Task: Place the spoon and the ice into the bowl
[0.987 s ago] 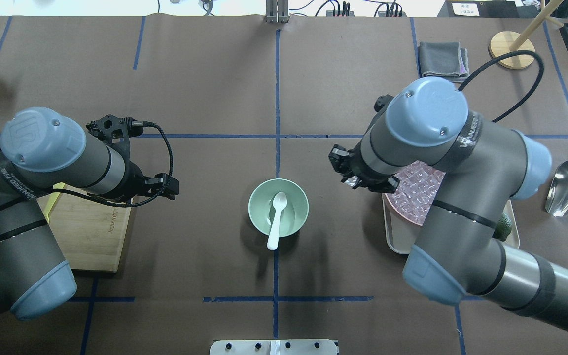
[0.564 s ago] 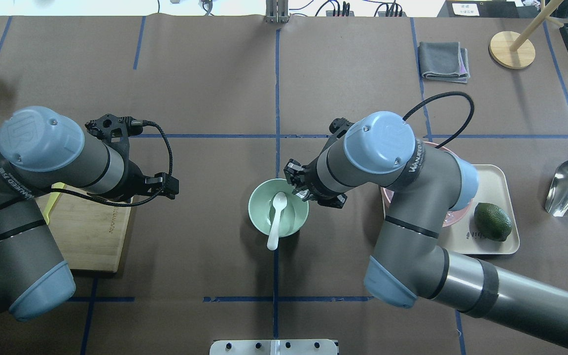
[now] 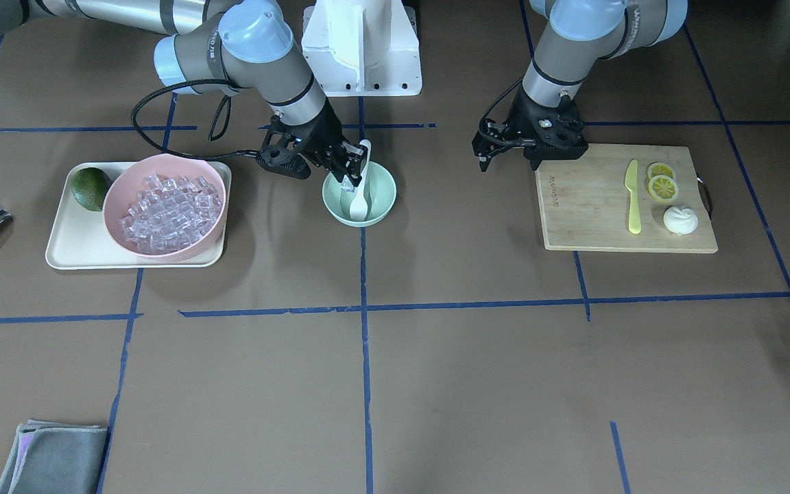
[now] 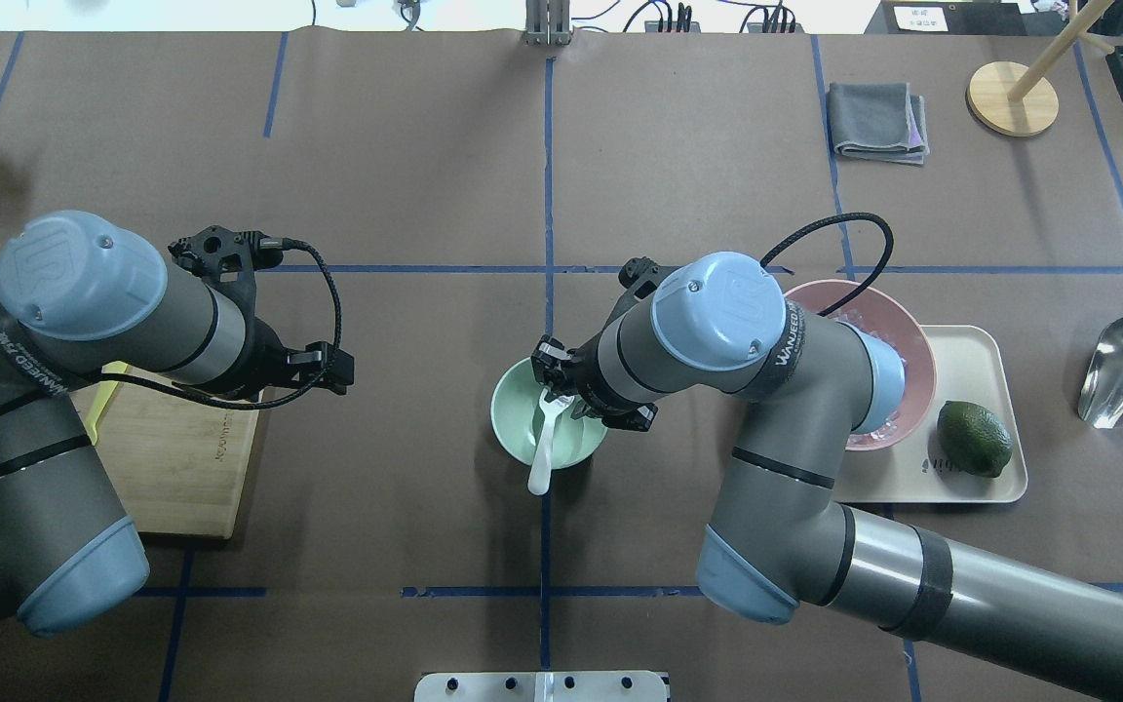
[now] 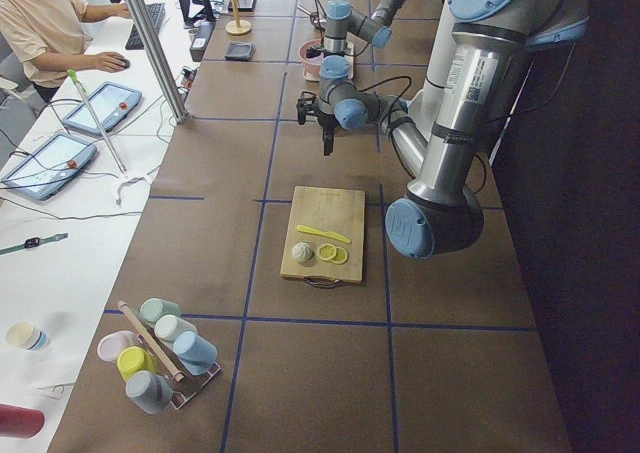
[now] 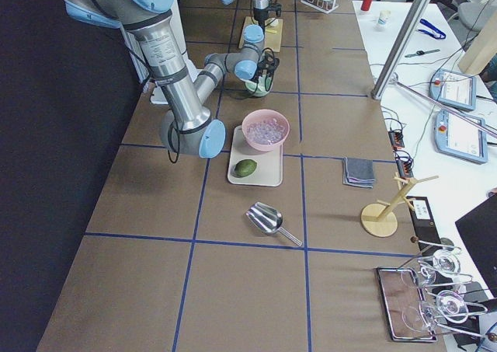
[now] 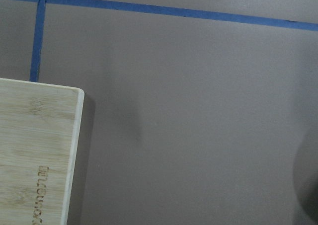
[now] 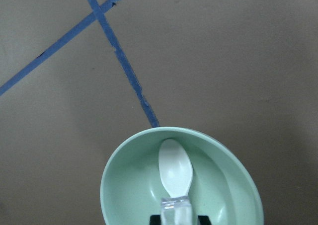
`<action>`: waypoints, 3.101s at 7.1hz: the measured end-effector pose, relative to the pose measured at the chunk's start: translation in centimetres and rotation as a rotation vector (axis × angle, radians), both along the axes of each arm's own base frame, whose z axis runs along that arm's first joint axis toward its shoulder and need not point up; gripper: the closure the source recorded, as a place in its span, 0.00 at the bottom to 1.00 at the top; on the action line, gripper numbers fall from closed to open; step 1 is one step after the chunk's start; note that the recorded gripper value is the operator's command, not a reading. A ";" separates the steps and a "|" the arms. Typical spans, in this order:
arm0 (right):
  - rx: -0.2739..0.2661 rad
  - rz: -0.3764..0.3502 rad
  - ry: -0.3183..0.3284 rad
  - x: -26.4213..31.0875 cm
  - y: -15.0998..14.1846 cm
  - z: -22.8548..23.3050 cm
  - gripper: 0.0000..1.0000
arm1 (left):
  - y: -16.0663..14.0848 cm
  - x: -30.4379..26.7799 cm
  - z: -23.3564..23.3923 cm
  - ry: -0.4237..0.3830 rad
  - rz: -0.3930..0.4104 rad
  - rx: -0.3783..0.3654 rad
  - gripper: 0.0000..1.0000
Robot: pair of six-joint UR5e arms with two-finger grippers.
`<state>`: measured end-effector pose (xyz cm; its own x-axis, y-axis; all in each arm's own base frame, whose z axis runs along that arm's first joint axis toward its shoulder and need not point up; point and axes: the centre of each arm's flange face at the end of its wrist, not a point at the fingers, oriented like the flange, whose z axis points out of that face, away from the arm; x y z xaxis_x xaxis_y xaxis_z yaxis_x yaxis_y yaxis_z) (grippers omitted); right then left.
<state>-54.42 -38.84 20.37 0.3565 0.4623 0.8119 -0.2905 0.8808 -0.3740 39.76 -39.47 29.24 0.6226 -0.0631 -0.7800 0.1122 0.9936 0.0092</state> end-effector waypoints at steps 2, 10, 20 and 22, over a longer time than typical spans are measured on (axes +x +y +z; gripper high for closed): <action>0.022 0.036 0.001 -0.3 -0.6 -0.8 0.18 | 0.3 -0.5 -0.8 0.017 -0.019 -0.011 0.01; 0.141 -0.070 0.150 27.0 -7.6 17.1 0.00 | 1.7 -2.9 3.5 -0.047 0.028 0.008 0.01; 0.432 -0.425 0.356 59.6 -7.5 46.8 0.00 | -4.9 -35.3 25.6 -0.159 0.316 0.262 0.01; 0.437 -0.408 0.353 60.8 -7.4 46.8 0.00 | -4.5 -38.5 29.4 -0.142 0.304 0.216 0.00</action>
